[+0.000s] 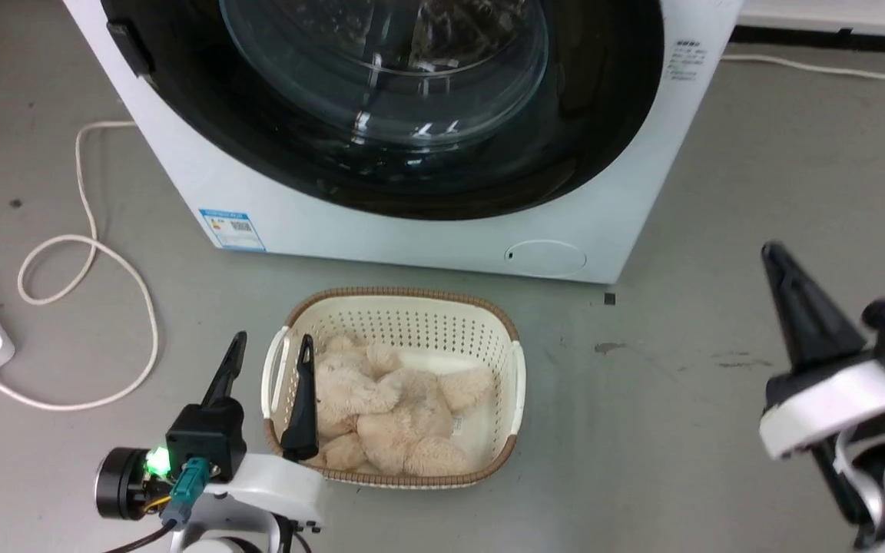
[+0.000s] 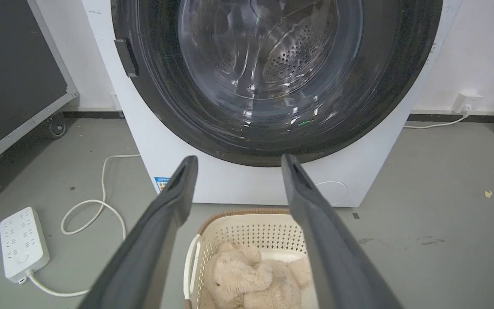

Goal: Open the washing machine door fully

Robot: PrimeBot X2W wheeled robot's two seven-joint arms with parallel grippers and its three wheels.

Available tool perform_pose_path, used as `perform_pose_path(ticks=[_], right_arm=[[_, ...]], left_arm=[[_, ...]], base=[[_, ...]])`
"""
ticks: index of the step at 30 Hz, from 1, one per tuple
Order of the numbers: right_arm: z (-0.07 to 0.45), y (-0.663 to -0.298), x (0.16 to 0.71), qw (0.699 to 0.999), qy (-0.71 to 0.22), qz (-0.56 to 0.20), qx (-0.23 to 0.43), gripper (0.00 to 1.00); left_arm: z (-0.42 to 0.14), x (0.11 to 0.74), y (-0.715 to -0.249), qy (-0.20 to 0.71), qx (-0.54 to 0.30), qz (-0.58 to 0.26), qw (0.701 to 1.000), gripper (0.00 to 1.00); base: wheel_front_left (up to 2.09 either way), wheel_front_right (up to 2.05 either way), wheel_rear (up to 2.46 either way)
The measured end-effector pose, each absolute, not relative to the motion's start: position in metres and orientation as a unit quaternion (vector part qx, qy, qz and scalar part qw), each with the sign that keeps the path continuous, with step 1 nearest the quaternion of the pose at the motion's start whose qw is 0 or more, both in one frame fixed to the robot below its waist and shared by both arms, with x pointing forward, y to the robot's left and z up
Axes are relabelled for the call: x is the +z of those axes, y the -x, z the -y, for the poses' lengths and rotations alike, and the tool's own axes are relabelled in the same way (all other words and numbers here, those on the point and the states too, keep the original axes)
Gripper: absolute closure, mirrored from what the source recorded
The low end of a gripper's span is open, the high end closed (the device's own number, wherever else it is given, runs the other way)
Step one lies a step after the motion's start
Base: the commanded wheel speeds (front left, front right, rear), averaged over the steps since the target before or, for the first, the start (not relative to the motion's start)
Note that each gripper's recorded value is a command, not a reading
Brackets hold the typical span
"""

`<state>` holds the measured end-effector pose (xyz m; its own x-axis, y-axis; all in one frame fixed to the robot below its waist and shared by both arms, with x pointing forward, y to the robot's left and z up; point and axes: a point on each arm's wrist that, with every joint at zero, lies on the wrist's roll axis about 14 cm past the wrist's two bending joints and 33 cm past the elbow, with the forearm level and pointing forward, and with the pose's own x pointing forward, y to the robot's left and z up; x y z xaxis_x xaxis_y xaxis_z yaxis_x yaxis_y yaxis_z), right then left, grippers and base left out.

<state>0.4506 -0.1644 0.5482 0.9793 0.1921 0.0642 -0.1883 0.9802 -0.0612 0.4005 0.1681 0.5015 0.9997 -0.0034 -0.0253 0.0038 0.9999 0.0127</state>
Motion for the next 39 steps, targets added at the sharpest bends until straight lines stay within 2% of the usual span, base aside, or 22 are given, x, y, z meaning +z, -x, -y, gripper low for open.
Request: perform_pose_path(ticks=[8,21,32,39], right_arm=[[0.167,-0.489,0.561,0.994,-0.035,0.042,0.090,1.00],[0.169,-0.554,0.544,0.986,-0.146,-0.024,0.078,1.00],[0.159,-0.604,0.523,0.956,-0.259,-0.107,0.081,1.00],[0.153,-0.633,0.515,0.923,-0.342,-0.154,0.084,1.00]], left_arm=[[-0.169,0.498,-0.410,-0.006,0.002,-0.011,1.000,0.00],[-0.171,0.489,-0.420,-0.002,0.010,-0.012,1.000,0.00],[-0.175,0.477,-0.425,-0.003,0.020,-0.021,1.000,0.00],[-0.177,0.474,-0.430,-0.006,0.025,-0.018,1.000,0.00]], base=[[0.00,0.00,0.00],[0.00,0.00,0.00],[0.00,0.00,0.00],[0.00,0.00,0.00]])
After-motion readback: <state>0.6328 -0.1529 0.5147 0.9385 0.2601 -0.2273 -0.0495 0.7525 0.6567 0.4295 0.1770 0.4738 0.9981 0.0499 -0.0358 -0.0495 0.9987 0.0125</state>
